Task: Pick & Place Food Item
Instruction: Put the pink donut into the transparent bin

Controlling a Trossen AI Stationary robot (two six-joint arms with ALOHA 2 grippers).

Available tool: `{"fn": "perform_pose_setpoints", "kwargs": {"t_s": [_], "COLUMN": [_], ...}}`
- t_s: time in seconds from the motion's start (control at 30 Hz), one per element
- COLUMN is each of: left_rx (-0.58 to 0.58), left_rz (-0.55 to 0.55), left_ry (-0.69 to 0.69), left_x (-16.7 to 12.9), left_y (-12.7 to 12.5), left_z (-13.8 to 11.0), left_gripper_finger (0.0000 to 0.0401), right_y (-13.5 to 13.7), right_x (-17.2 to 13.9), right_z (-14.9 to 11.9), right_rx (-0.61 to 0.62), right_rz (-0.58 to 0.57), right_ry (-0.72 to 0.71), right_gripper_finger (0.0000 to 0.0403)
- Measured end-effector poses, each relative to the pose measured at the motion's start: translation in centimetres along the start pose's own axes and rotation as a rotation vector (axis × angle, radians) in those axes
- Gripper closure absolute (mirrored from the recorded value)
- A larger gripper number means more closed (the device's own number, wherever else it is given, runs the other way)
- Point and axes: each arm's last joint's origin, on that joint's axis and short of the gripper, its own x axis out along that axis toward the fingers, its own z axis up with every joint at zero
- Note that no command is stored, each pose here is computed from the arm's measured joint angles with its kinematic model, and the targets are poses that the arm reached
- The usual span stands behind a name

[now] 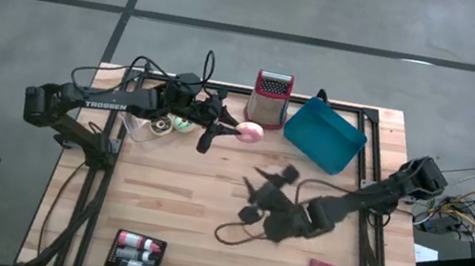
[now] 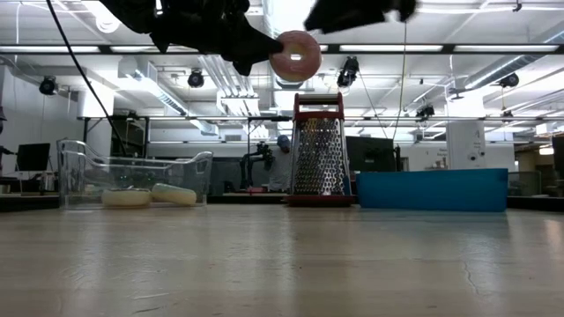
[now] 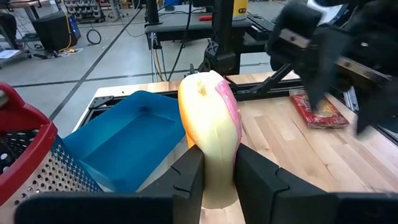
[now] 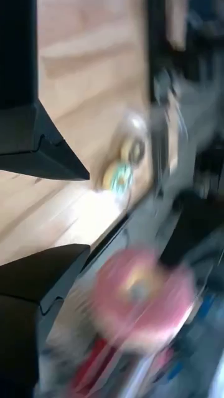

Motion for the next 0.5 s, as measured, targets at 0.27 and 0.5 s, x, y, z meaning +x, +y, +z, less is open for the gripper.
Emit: {"fn": "perform_pose_setpoints", "kwargs": {"t_s": [0.27, 0.5], "left_rx": [-0.017, -0.022], "left_rz": [-0.007, -0.013], "left_ry": [0.035, 0.059], "left_x": [0.0, 0.0], "left_y": [-0.1, -0.1], "left_z": [-0.4, -0.6], "left_gripper_finger": [0.0318, 0.0318], "right_y": [-2.9, -8.1], "right_x": [4.3, 4.7], "right_z": [1.1, -0.2], "right_rx": [-0.171, -0.122], "right_rz": [0.344, 0.321], "right_ry": [0.033, 0.06], "right_gripper_finger": [0.0235, 0.0236]}}
